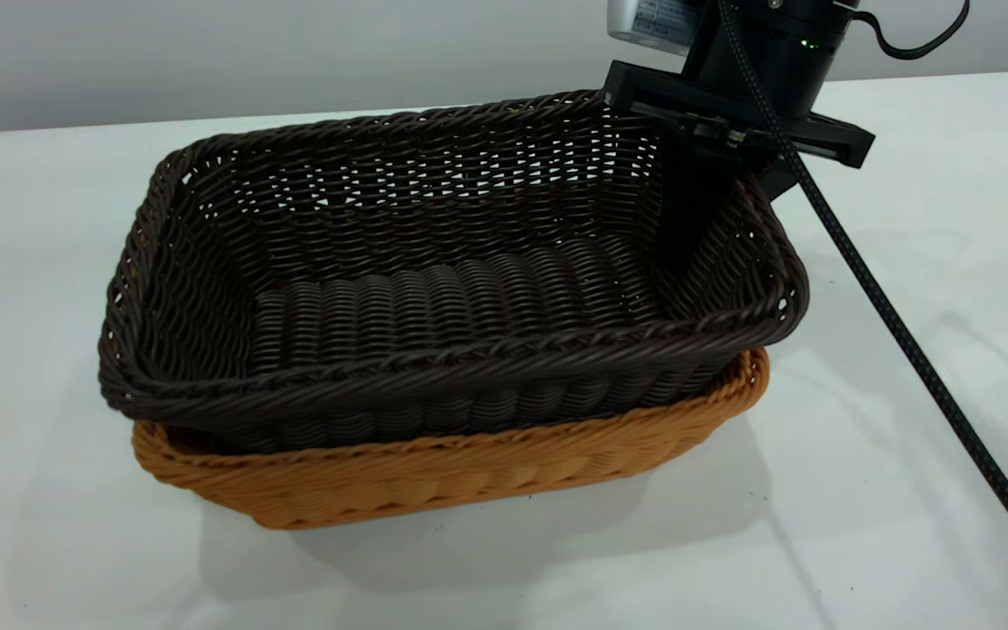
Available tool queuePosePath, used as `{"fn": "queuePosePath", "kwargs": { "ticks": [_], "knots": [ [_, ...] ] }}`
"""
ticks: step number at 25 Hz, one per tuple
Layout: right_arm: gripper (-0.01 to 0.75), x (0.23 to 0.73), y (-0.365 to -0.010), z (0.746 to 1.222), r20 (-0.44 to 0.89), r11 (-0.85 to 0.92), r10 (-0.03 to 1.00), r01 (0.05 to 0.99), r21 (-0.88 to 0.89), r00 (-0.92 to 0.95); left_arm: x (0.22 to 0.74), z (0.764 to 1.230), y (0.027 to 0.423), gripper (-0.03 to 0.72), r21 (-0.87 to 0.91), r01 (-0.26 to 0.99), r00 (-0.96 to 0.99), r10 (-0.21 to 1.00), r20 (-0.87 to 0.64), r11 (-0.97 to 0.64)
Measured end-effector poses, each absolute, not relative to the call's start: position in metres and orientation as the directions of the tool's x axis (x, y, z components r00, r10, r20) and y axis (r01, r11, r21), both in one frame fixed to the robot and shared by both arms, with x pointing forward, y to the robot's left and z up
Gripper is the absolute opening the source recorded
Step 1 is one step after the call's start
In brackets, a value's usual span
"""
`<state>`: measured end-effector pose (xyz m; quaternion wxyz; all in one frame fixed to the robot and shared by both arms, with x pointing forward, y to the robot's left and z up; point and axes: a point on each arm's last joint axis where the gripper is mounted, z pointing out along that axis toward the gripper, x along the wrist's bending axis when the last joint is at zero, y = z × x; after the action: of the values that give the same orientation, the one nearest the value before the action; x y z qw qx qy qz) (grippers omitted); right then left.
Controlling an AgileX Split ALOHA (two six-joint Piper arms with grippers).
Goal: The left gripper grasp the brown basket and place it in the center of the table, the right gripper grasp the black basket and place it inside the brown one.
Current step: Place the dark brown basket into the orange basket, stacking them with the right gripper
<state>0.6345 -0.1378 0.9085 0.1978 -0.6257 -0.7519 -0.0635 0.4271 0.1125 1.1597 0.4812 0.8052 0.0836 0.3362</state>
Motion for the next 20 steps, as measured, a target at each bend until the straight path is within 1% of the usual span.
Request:
{"fn": "queuePosePath", "kwargs": {
  "ticks": [3,6,10,13,15,18,20],
  "knots": [
    [0.124,0.6344,-0.1388,0.9069,0.371,0.239,0.913,0.96,-0.146,-0.171,0.4271,1.1597,0.1125,0.668,0.831,-0.189,0.76,0.458,0.461,-0.523],
    [0.174,0.6336,-0.1388,0.9069,0.374,0.241,0.912,0.958,-0.153,-0.17,0.4271,1.1597,0.1125,0.668,0.831,-0.189,0.76,0.458,0.461,-0.523],
    [0.315,0.6334,-0.1378,0.9088,0.388,0.233,0.908,0.96,-0.154,-0.158,0.4271,1.1597,0.1125,0.668,0.831,-0.189,0.76,0.458,0.461,-0.523],
    [0.447,0.6333,-0.1359,0.9109,0.408,0.228,0.901,0.962,-0.152,-0.149,0.4271,1.1597,0.1125,0.668,0.831,-0.189,0.76,0.458,0.461,-0.523],
    [0.511,0.6332,-0.1356,0.9114,0.411,0.228,0.899,0.962,-0.153,-0.148,0.4271,1.1597,0.1125,0.668,0.831,-0.189,0.76,0.458,0.461,-0.523],
    [0.568,0.6331,-0.1354,0.9118,0.413,0.23,0.898,0.961,-0.153,-0.149,0.427,1.1596,0.1125,0.668,0.831,-0.188,0.76,0.458,0.461,-0.523],
    [0.573,0.633,-0.1356,0.9116,0.41,0.232,0.899,0.961,-0.153,-0.152,0.427,1.1595,0.1125,0.668,0.831,-0.188,0.761,0.457,0.46,-0.524]
  ]
}}
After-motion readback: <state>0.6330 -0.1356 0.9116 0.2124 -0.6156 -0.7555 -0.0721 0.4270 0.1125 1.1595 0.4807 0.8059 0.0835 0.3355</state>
